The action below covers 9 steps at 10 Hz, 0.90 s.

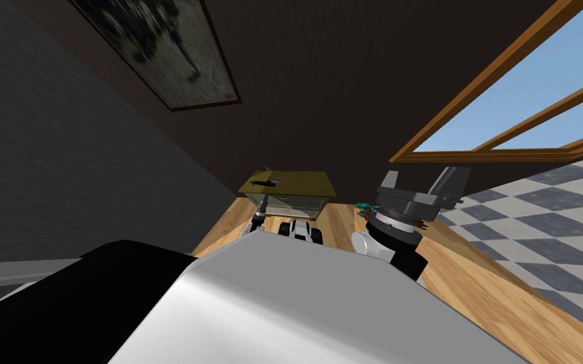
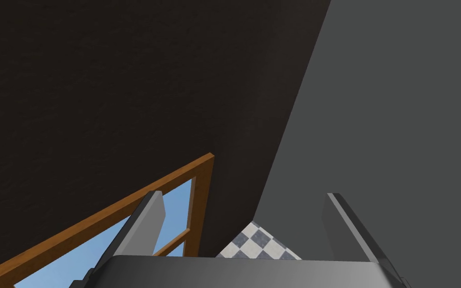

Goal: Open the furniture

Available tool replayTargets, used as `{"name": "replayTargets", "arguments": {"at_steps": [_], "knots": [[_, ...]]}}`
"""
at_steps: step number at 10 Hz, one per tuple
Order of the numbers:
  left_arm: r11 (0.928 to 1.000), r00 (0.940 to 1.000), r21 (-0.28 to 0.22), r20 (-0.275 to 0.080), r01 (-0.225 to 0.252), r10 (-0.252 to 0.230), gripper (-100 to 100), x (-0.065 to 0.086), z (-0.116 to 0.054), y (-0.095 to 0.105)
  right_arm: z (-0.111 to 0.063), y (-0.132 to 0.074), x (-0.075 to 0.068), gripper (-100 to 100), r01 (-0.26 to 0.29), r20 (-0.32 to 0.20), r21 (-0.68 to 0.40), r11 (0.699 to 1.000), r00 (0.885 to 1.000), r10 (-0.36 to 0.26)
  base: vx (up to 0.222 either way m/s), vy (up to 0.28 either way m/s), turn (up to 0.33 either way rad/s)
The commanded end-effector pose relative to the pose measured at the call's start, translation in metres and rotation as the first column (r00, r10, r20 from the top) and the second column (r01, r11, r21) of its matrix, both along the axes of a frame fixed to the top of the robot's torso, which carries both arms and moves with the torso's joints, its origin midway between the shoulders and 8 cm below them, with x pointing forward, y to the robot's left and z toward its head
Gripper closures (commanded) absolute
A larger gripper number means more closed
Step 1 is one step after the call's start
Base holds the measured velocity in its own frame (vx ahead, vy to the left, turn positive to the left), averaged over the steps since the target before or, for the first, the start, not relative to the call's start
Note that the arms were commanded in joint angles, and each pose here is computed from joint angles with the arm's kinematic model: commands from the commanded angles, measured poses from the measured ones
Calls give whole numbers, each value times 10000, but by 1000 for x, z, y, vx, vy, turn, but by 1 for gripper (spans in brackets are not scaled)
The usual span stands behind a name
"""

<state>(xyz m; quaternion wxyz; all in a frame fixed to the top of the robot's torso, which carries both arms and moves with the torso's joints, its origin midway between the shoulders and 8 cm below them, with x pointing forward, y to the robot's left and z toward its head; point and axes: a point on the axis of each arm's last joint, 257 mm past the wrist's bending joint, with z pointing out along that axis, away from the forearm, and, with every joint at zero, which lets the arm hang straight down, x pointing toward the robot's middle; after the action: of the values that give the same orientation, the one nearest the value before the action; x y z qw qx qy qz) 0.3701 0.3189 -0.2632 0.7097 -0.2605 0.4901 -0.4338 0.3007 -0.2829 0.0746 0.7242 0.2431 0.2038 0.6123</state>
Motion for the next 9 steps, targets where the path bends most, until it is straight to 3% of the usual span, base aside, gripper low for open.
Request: {"name": "replayTargets", "arguments": {"at_steps": [1, 9], "knots": [[9999, 9996, -104, -285, -83, 80, -100, -6, -20, 2, 0, 0, 0, 0, 0, 0, 0, 10000, 10000, 0, 49, -41, 9], [9979, 9925, -536, -1189, -367, 302, -100, -24, -71, -1, 0, 0, 0, 0, 0, 0, 0, 10000, 10000, 0, 45, -44, 7]]}}
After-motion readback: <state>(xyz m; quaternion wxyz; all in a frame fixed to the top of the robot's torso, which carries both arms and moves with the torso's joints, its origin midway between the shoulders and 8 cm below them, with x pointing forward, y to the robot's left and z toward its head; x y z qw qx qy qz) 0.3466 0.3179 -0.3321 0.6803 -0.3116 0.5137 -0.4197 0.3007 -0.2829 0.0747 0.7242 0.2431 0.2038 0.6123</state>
